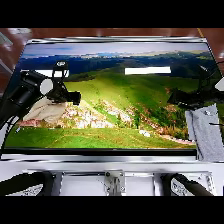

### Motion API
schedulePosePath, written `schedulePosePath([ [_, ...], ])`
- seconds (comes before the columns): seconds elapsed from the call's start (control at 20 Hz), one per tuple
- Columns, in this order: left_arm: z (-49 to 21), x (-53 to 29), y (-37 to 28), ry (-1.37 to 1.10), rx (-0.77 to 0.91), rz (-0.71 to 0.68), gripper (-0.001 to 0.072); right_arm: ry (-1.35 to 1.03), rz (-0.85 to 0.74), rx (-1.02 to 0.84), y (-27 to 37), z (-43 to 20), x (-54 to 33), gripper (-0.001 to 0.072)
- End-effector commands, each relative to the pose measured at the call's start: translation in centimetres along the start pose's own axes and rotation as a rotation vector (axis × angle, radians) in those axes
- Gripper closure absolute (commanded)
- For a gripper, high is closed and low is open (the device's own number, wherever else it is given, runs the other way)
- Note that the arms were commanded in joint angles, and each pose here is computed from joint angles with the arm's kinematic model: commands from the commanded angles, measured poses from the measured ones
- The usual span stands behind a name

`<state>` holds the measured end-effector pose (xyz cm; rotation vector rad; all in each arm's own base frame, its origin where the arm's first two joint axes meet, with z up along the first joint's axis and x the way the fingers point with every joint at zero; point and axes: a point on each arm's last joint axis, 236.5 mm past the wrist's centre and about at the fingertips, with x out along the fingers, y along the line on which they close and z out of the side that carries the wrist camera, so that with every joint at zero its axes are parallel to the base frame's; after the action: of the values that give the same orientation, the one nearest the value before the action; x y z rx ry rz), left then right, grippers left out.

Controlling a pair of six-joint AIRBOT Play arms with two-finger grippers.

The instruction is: Fold the shirts.

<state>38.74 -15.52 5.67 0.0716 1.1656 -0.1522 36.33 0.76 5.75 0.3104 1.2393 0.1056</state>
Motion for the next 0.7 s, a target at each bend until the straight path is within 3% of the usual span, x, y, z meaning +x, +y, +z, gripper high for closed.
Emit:
schedulePosePath([
  [0.0,1.7,0.3,-1.2,-0.066,-0.017,-0.047,-0.0013,-0.003,0.026,0.008,0.6,0.1,0.0,0.0032],
  [0.2,1.7,0.6,-0.2,-0.064,0.082,-0.005,-0.0013,-0.002,0.026,0.009,0.6,0.1,0.0,0.0032],
  [0.3,2.6,0.6,4.1,-0.068,0.197,0.133,-0.0013,-0.003,0.025,0.008,0.6,0.1,0.0,0.0032],
  [0.45,3.4,-0.4,14.7,0.000,0.019,0.301,-0.0013,-0.028,0.023,0.009,0.5,0.7,0.0,0.0032],
  [0.65,0.5,4.4,20.2,0.124,-0.333,0.118,-0.0013,-0.095,0.017,0.009,0.4,2.3,-0.1,0.0033],
])
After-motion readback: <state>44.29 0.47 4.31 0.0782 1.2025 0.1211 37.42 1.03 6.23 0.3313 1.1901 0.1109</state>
